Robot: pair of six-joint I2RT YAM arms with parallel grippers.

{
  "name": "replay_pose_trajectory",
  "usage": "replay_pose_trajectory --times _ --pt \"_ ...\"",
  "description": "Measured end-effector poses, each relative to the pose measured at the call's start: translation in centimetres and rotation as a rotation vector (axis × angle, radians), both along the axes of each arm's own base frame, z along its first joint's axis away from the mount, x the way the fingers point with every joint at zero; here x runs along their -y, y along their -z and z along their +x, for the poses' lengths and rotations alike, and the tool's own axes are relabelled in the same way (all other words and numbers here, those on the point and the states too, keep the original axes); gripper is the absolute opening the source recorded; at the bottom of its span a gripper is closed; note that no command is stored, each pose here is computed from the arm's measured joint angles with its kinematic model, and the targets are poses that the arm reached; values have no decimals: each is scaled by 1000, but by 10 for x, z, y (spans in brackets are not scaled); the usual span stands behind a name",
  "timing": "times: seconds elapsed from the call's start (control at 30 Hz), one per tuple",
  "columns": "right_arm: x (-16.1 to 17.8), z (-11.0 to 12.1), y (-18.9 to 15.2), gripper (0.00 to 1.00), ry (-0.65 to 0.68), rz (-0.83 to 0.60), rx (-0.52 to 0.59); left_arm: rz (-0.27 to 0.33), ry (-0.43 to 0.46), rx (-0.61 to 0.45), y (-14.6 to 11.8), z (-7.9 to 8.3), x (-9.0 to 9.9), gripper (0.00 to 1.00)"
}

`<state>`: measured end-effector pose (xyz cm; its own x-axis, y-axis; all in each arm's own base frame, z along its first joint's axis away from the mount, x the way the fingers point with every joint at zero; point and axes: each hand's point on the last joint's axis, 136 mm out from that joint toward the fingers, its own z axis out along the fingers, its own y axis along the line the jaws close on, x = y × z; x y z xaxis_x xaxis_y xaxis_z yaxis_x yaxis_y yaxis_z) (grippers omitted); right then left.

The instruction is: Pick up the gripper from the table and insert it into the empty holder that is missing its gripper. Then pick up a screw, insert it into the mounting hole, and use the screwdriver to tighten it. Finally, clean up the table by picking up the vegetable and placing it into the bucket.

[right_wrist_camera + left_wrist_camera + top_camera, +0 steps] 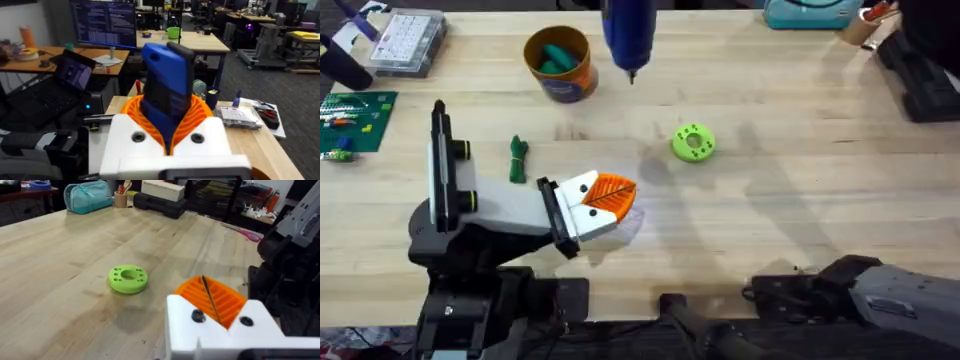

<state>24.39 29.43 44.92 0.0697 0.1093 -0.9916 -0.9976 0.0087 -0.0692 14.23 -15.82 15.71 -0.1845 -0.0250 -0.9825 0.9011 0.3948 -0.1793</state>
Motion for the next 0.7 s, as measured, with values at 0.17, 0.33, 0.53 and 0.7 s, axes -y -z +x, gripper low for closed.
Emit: replay_pose_trajectory --times 0.17,0.33,0.53,0.7 --pt "-8 -10 1 27 -34 9 20 0 0 0 0 0 0 6" --pt "-17 -24 0 27 -84 16 35 0 0 0 0 0 0 6" --pt "-24 -33 4 27 -115 10 26 0 0 0 0 0 0 6" --pt "-29 -40 4 27 -139 14 33 0 0 0 0 0 0 6"
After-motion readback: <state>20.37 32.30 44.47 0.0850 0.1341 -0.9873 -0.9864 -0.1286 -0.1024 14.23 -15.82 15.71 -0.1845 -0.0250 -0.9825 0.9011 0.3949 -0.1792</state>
